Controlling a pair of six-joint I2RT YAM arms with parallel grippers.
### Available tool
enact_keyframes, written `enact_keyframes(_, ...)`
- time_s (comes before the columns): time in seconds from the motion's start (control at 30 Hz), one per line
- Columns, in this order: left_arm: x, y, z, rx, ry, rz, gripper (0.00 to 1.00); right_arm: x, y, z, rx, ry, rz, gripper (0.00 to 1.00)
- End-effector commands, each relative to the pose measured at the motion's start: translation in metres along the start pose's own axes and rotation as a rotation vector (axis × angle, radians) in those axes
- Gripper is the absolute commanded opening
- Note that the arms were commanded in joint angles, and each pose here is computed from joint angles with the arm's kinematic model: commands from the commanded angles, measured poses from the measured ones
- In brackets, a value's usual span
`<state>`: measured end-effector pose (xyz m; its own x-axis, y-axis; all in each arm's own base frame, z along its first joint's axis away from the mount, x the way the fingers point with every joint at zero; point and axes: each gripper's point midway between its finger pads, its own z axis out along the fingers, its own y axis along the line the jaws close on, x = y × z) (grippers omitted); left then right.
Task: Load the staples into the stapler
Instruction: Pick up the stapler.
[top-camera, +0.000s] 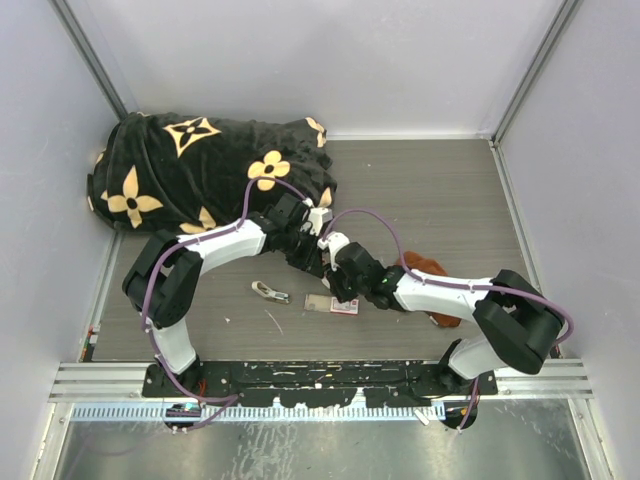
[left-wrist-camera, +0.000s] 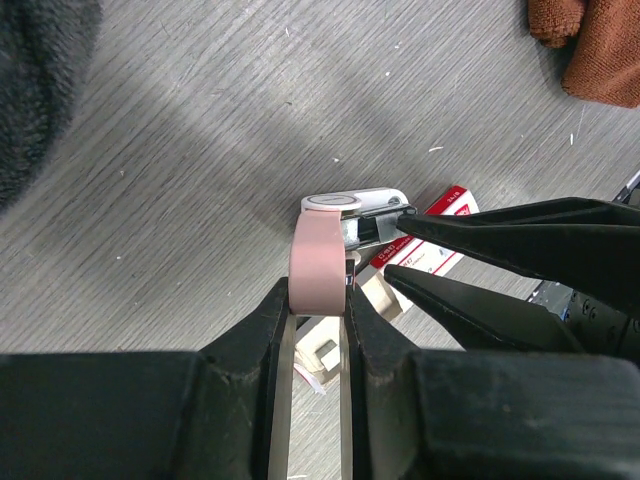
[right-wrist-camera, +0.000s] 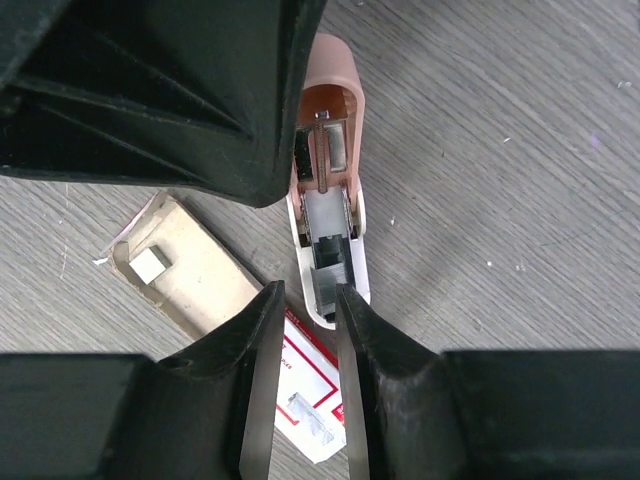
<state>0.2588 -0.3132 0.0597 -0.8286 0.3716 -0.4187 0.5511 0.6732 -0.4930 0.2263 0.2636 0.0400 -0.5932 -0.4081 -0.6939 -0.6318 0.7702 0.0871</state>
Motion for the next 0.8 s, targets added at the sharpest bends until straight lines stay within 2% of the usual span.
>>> enact_keyframes(0.0, -0.019, -0.012, -0.006, 0.031, -0.042, 0.048, 0.07, -0.032, -0.003, -0.001, 0.037, -0.09, -0.046, 0.33)
enact_keyframes(0.3, -0.014, -0.012, -0.002, 0.031, -0.016, 0.052, 0.06, -0.028, -0.005, 0.006, 0.096, -0.067, -0.11, 0.32)
enact_keyframes(0.63, -0.015, -0.012, -0.003, 0.019, -0.014, 0.051, 0.05, -0.027, -0.011, 0.008, 0.231, -0.065, -0.2, 0.25)
enact_keyframes(0.77, -0.014, -0.01, -0.003, 0.007, -0.008, 0.047, 0.04, -0.03, -0.013, 0.001, 0.262, -0.092, -0.2, 0.19)
